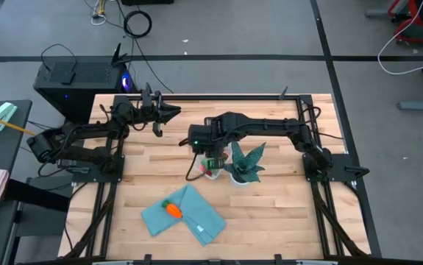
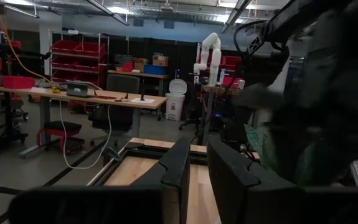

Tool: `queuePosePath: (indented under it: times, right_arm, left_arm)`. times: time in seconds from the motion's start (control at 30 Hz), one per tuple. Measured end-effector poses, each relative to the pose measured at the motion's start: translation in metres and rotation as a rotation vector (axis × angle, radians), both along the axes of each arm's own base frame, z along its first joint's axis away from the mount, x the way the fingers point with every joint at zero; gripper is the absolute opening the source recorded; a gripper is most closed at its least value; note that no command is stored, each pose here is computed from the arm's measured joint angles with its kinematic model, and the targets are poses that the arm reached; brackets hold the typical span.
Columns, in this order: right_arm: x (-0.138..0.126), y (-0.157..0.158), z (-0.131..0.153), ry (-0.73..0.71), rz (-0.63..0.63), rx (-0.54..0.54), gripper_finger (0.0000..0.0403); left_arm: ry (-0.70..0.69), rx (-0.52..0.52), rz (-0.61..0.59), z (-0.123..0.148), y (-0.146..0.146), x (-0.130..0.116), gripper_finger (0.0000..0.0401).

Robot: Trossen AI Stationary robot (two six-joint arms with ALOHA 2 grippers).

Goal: Pick and placing Produce into tupperware
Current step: Put the carrot into the container

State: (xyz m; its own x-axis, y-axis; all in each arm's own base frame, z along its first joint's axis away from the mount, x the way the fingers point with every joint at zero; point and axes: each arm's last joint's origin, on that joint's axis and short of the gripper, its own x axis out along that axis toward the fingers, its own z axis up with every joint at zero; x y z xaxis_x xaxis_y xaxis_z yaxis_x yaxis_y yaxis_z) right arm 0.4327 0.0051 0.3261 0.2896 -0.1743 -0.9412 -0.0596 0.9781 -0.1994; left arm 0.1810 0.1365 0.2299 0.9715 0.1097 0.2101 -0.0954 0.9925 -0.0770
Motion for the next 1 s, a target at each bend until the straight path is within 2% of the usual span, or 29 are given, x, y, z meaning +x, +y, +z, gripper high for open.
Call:
queuePosePath:
  times: [0.13,0.23,0.3,0.43,0.6,0.77,0.87,1.0]
  right_arm:
    - [0.008,0.02,0.012,-0.153,0.073,0.036,0.0151]
    - [0.016,0.045,0.021,-0.291,0.105,0.14,0.0149]
    - [0.017,0.073,0.022,-0.339,0.16,0.209,0.0148]
    - [0.017,0.135,0.007,-0.378,0.293,0.231,0.0148]
    - [0.015,0.182,-0.033,-0.412,0.333,0.162,0.0149]
    - [0.016,0.193,-0.078,-0.434,0.329,0.107,0.0149]
    - [0.02,0.186,-0.095,-0.461,0.303,0.105,0.0149]
    - [0.029,0.172,-0.108,-0.535,0.245,0.105,0.0149]
  left_arm:
    - [0.0,0.008,0.002,0.0,0.0,0.0,0.0059]
    - [0.001,0.007,0.001,0.0,0.0,0.0,0.0056]
    - [0.001,0.006,0.002,0.0,0.0,0.0,0.0055]
    - [0.002,0.005,0.001,0.0,0.0,0.0,0.006]
    - [0.002,-0.008,-0.014,0.0,0.0,0.0,0.0064]
    - [0.035,0.007,-0.2,-0.001,-0.005,-0.001,0.0062]
    - [0.061,0.009,-0.321,-0.002,-0.006,-0.003,0.0066]
    - [0.082,0.012,-0.395,-0.002,-0.005,-0.006,0.0072]
